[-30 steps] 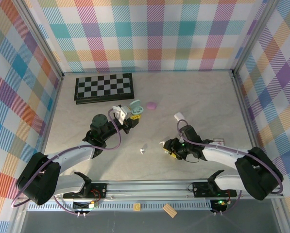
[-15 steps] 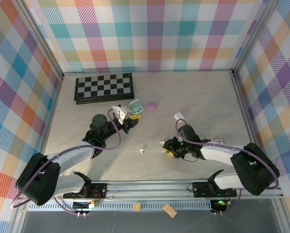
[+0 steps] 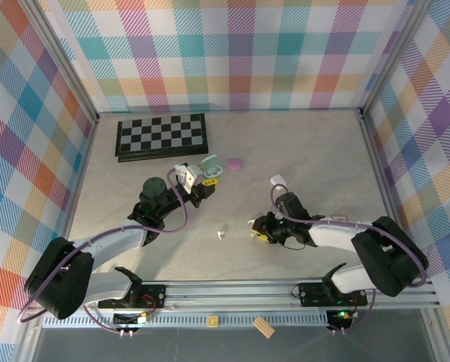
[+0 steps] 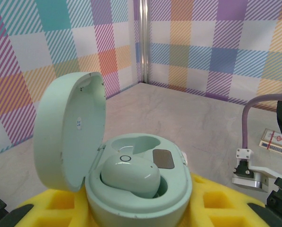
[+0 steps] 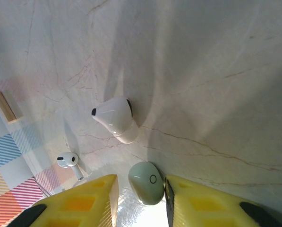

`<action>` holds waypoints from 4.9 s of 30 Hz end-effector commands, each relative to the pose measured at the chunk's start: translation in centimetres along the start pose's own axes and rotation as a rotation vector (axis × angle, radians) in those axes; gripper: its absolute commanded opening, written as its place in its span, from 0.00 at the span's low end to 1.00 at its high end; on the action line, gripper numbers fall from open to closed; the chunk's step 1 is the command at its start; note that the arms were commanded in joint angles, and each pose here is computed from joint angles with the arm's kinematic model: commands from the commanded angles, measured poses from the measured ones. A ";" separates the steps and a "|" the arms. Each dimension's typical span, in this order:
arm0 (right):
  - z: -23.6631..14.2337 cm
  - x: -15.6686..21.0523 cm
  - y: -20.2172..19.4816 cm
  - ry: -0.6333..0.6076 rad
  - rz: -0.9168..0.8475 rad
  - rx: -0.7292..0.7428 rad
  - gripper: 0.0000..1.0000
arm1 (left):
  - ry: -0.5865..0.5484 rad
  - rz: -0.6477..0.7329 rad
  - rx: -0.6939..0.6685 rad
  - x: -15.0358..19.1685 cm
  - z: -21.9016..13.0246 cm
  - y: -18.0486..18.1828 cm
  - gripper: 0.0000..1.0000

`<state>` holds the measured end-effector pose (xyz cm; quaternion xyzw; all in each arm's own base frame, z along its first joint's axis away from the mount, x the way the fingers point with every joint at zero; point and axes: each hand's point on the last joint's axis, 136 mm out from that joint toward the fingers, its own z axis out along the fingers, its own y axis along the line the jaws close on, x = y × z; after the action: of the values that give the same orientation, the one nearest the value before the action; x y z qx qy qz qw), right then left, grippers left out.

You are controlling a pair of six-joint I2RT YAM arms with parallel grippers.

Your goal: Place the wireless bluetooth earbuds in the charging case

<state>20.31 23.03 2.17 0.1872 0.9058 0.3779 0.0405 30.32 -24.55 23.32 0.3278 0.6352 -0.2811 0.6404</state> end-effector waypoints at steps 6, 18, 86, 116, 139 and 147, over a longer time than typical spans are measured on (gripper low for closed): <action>1.2 0.0 -0.7 0.030 -0.036 0.060 0.26 | -0.026 0.012 0.009 -1.1 0.0 0.1 0.30; -0.6 -1.0 -1.1 -0.031 -0.146 0.212 0.17 | -0.015 0.009 0.022 -0.6 0.2 -0.1 0.30; -9.9 -2.2 12.4 -0.161 -0.820 0.059 0.19 | 0.157 0.068 0.398 5.1 4.8 -11.7 0.30; -10.2 -1.8 13.8 -0.147 -0.879 0.014 0.29 | 0.121 0.052 0.416 4.3 4.7 -12.1 0.29; -10.8 -1.4 13.5 -0.104 -0.968 0.064 0.21 | 0.098 0.041 0.422 3.6 4.8 -12.1 0.29; -10.3 -0.8 13.8 -0.066 -1.014 0.075 0.23 | 0.089 0.042 0.422 3.3 4.7 -12.2 0.29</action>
<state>23.93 24.19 18.85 -0.2350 0.8992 0.2683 0.2533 24.29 -34.87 16.41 0.4763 0.6202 -0.3628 0.5069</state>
